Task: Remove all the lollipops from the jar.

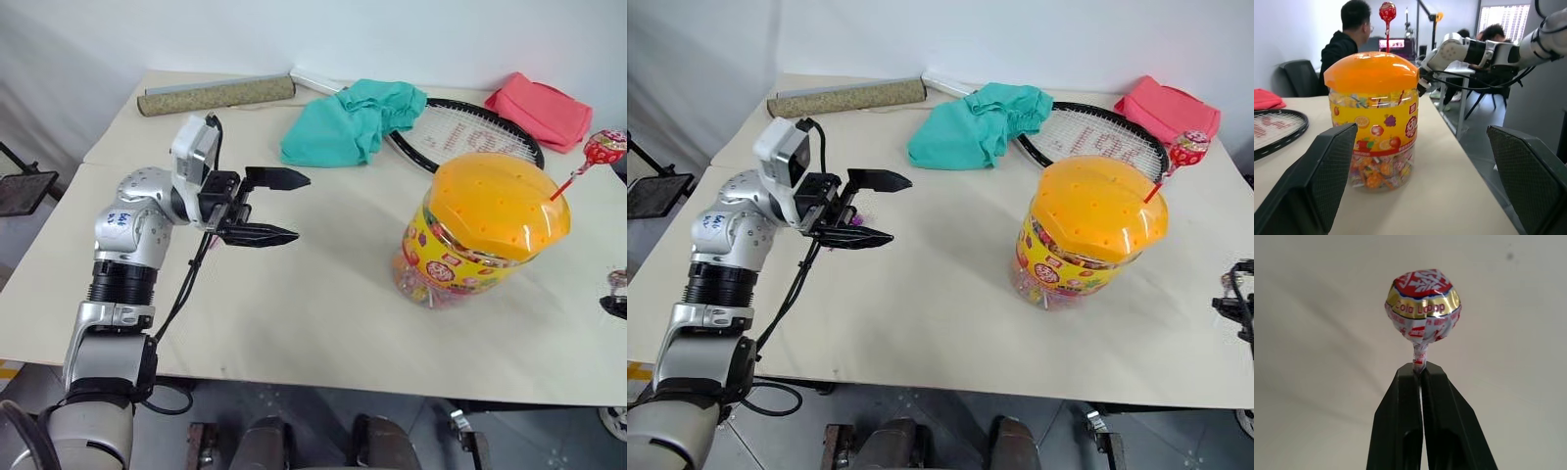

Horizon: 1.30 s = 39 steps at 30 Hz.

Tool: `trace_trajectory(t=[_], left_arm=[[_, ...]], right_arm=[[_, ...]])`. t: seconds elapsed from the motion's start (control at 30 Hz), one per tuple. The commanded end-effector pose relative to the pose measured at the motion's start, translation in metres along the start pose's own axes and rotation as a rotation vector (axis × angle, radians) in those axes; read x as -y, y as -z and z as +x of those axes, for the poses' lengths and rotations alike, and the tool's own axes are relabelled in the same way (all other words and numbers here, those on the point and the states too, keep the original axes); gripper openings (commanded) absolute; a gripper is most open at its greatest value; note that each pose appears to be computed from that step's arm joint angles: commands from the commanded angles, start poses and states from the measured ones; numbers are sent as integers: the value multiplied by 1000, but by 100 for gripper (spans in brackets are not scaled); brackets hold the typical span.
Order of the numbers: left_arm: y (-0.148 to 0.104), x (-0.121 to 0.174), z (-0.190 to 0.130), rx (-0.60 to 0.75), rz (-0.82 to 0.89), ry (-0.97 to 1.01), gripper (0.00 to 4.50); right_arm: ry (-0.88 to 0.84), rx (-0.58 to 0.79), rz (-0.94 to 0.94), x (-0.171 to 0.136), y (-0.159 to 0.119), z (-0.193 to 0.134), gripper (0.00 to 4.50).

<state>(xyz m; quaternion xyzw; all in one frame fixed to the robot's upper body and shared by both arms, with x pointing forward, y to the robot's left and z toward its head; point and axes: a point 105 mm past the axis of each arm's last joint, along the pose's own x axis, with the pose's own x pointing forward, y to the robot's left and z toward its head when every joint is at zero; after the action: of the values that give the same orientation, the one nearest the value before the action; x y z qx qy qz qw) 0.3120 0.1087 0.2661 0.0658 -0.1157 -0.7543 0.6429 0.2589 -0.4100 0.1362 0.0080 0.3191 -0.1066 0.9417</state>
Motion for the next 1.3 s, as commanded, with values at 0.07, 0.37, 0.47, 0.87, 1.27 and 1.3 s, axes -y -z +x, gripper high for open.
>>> trace_trajectory(t=[0.07,0.37,0.47,0.87,1.27,1.3], left_arm=[[-13,2,0,-43,70,-7,450],[-15,1,-5,-107,82,-21,450],[-17,-1,-6,-110,88,-18,450],[-29,-26,-17,-92,121,-126,450],[-37,-29,-16,-13,155,-171,450],[-38,-29,-16,-5,156,-176,450]], right_arm=[[26,8,-12,7,-4,9,7],[-23,43,-32,-5,-10,8,201],[-36,81,-52,-10,-16,-4,306],[-165,429,-278,-55,-66,-107,446],[-494,721,-403,-121,-103,-166,446],[-512,727,-407,-123,-105,-167,446]])
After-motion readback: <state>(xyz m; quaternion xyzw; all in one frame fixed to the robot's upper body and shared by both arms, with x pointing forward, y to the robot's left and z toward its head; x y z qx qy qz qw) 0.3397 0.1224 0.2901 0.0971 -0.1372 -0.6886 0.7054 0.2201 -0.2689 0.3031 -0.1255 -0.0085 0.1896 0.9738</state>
